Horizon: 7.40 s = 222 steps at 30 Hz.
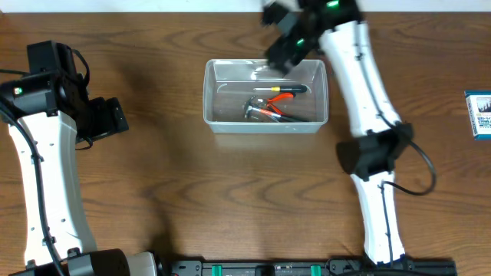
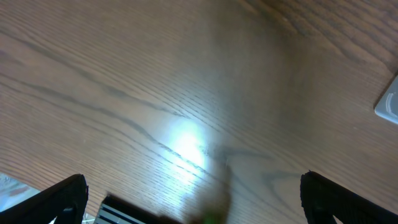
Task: Pack container
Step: 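Lift the right gripper and move it right toward the screwdriver box, then lower the open right gripper around the blue-white screwdriver set box, then close the right gripper on the box and lift it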
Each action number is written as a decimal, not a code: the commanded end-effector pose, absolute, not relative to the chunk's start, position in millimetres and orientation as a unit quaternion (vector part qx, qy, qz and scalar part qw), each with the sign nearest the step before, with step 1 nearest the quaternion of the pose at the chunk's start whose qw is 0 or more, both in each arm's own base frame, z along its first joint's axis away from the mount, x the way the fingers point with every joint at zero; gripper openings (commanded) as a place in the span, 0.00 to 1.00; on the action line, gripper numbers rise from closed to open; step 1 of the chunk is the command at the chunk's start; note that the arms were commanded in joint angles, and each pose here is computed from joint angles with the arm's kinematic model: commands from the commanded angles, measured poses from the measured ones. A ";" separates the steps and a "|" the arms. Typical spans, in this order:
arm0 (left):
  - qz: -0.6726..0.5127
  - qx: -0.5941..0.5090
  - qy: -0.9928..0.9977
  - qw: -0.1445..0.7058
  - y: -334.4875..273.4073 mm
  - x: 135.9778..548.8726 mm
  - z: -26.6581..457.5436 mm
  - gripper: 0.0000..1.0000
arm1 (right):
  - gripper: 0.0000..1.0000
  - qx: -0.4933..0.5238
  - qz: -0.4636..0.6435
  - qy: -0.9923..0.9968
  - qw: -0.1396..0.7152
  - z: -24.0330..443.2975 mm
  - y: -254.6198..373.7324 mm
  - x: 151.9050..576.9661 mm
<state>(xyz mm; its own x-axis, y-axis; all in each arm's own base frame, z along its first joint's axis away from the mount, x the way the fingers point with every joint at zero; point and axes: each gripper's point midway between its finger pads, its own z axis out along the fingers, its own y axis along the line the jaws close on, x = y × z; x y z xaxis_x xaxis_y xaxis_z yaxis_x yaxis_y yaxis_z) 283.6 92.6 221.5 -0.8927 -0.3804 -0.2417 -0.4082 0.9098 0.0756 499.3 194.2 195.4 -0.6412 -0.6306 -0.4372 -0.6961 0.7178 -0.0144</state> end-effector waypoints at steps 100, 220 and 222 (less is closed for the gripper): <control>0.064 -0.209 0.967 0.133 95.3 288.1 231.4 0.98 | 0.99 0.025 -0.051 0.983 0.174 83.4 -349.0 430.5; 0.064 -0.209 0.967 0.131 95.1 287.3 231.2 0.98 | 0.78 0.066 -0.045 0.994 0.078 -0.3 -367.9 397.9; 0.064 -0.209 0.967 0.131 95.1 287.4 231.2 0.98 | 0.78 0.066 -0.045 0.994 0.078 -0.3 -368.0 397.8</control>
<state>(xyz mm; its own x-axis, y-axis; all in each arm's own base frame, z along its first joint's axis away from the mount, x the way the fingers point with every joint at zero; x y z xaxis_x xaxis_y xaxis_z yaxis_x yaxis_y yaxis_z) 286.7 93.4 222.3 -0.8894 -0.3796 -0.2548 -0.4092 0.9095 0.0733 398.3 -362.2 3.4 -0.9816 0.1074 -0.1576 0.1207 0.9897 -0.0770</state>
